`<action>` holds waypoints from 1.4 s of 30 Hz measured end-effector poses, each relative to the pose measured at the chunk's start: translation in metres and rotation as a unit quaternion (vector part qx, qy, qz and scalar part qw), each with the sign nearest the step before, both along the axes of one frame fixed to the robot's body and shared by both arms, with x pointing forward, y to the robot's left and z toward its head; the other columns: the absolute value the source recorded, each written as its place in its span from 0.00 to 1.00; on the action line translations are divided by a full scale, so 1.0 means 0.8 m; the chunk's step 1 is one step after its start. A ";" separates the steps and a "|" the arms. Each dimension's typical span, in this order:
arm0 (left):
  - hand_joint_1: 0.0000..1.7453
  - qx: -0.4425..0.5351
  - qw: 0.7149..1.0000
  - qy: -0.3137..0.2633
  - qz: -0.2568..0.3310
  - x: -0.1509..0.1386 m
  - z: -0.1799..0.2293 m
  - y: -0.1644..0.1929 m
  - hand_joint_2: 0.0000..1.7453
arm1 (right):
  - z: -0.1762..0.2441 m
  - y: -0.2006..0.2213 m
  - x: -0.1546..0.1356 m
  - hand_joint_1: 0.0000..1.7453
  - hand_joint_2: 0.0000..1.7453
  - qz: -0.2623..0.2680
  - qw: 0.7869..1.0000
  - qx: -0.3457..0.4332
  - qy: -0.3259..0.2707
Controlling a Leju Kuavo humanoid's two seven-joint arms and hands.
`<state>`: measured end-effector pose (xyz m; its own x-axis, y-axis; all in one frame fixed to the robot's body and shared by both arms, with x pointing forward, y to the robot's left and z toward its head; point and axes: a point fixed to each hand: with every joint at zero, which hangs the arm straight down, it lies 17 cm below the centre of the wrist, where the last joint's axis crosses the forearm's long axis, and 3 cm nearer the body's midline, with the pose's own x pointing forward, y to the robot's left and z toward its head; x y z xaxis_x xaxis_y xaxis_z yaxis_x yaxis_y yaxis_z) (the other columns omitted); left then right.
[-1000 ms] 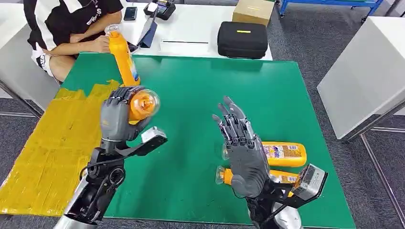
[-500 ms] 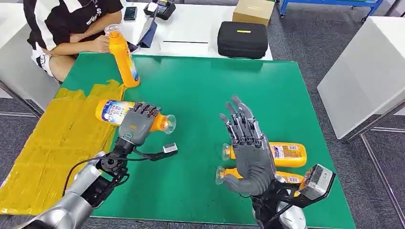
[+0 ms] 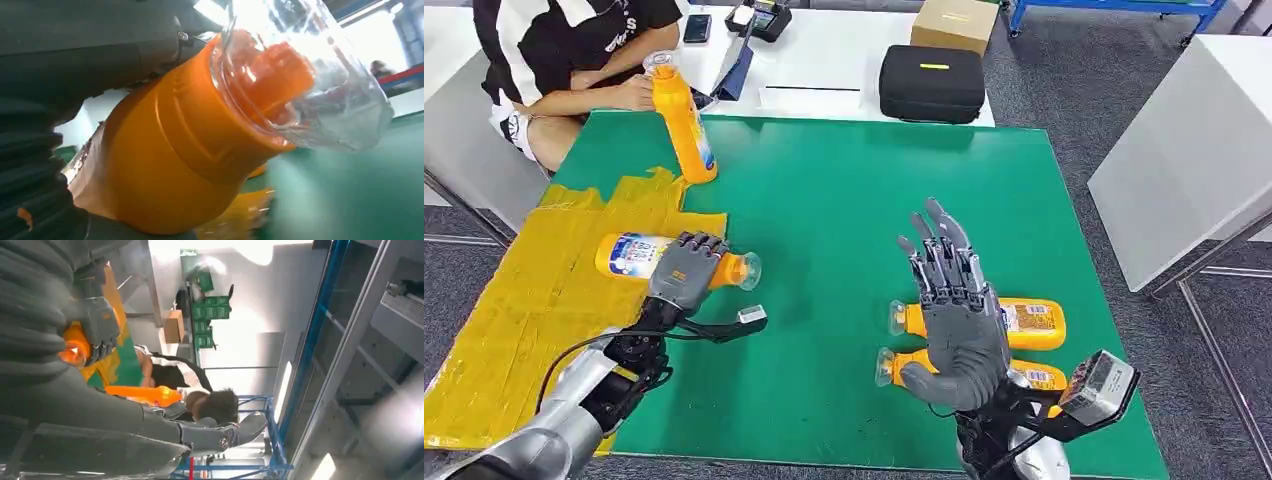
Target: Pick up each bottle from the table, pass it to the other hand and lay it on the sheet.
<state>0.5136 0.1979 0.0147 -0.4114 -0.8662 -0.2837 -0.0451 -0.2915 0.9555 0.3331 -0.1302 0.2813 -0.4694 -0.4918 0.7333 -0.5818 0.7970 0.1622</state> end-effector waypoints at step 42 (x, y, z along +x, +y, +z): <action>0.00 -0.115 0.982 0.095 0.113 0.001 -0.035 0.072 1.00 | -0.001 0.001 0.000 0.00 1.00 -0.009 1.000 -0.009 0.003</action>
